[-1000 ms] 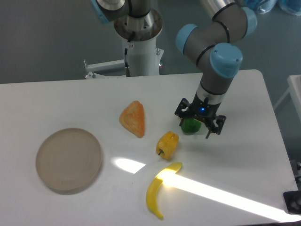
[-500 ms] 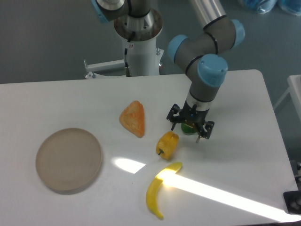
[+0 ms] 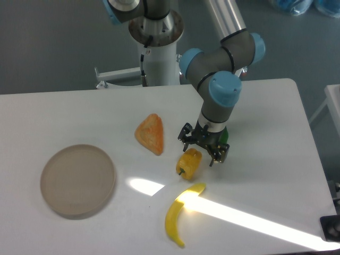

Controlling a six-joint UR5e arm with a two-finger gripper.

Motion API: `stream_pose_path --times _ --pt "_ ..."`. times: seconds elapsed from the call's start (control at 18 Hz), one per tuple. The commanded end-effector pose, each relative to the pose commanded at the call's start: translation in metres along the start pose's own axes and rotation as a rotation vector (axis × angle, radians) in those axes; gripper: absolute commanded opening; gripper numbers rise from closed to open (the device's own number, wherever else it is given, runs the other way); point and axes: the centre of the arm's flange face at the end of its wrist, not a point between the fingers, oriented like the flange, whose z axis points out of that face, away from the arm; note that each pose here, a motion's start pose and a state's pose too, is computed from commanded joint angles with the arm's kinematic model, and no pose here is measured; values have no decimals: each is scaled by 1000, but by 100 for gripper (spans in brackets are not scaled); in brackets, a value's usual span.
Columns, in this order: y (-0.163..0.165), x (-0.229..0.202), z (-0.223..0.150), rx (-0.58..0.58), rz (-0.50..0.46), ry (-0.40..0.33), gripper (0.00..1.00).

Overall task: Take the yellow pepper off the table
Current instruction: 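Move the open gripper toward the yellow pepper and lower onto it, then close the gripper on the yellow pepper and lift it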

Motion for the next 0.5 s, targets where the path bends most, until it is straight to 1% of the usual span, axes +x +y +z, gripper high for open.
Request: stream_pose_path --times 0.28,0.39,0.44,0.5 --pt "-2 3 6 -6 3 5 100" --pt "-4 1 4 6 9 -20 100" --pt "-6 3 4 10 12 -26 94" --pt "-6 3 6 10 14 -26 81"
